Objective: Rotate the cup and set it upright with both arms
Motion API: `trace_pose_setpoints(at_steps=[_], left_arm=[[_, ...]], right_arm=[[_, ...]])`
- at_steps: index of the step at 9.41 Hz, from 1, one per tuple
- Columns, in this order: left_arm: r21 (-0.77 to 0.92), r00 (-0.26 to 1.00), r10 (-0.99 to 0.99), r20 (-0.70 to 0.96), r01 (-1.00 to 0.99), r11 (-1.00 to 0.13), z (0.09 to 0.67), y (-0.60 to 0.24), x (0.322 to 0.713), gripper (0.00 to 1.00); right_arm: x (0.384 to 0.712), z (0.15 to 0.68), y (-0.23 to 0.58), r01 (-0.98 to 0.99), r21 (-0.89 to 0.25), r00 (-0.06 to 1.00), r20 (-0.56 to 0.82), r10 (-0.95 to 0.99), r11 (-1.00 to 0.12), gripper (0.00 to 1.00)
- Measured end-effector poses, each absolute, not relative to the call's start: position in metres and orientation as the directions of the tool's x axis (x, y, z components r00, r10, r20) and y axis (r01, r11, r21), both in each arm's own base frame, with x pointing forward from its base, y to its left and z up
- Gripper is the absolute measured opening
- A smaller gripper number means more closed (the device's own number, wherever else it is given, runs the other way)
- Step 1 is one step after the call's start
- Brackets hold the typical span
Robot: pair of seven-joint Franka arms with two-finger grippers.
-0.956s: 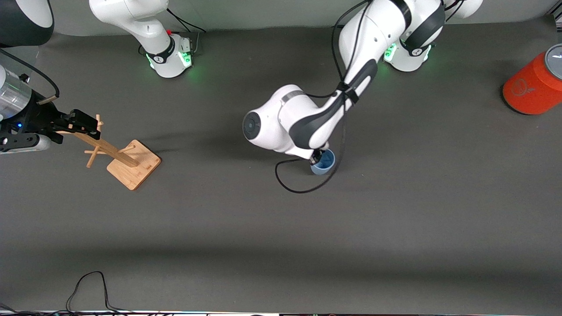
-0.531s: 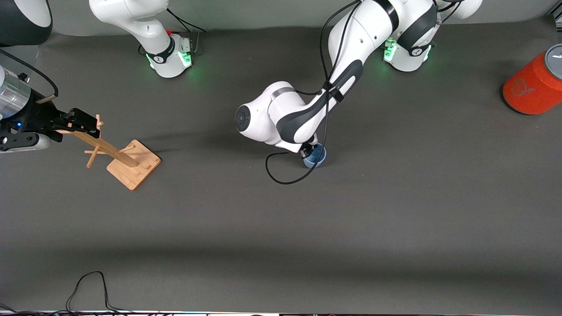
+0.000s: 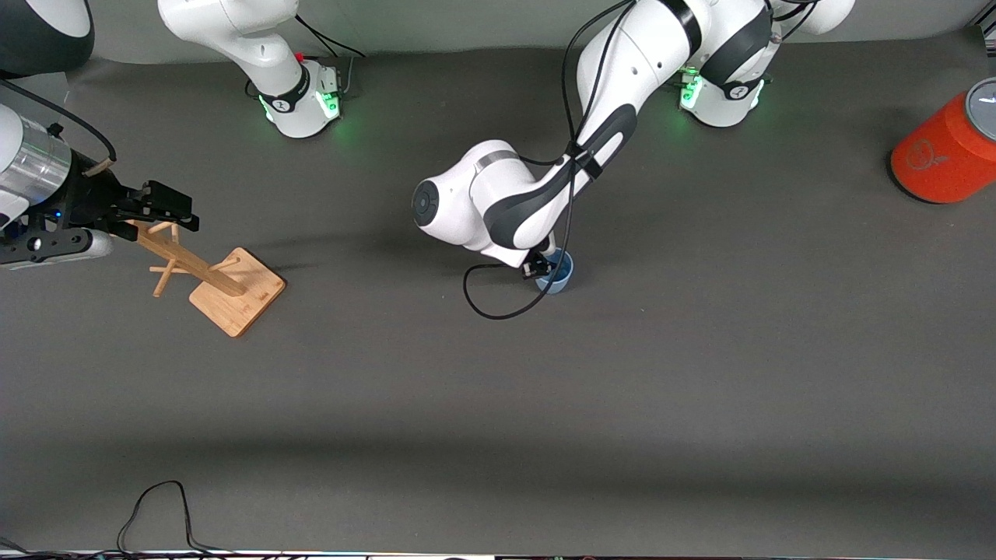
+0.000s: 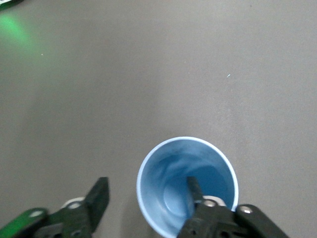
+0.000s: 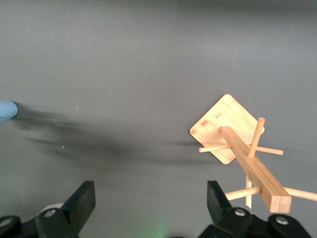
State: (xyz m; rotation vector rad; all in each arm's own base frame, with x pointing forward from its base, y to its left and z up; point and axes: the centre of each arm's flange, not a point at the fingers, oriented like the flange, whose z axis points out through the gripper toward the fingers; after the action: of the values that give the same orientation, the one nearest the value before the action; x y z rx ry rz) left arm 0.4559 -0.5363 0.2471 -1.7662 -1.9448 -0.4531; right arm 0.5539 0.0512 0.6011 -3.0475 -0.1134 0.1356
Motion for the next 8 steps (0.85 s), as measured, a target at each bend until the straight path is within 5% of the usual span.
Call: trace_pose_setpoints(at_steps=[2, 6, 8], left_arm=[[-0.108, -0.035, 0.853, 0.521, 0.988, 0.107, 0.262, -0.538, 0.455, 1.0], [-0.267, 0.086, 0.874, 0.478, 0.962, 0.051, 0.309, -0.505, 0.485, 1.0], [-0.41, 0.291, 0.894, 0.34, 0.902, -0.137, 0.344, -0.47, 0.514, 1.0]], right_arm=[[0.554, 0.601, 0.052, 0.07, -0.095, 0.993, -0.087, 0.078, -0.993, 1.0], [0.554, 0.601, 0.052, 0.07, -0.096, 0.993, -0.088, 0.078, -0.993, 1.0], [0.554, 0.601, 0.052, 0.07, -0.096, 0.993, -0.088, 0.078, -0.993, 1.0]])
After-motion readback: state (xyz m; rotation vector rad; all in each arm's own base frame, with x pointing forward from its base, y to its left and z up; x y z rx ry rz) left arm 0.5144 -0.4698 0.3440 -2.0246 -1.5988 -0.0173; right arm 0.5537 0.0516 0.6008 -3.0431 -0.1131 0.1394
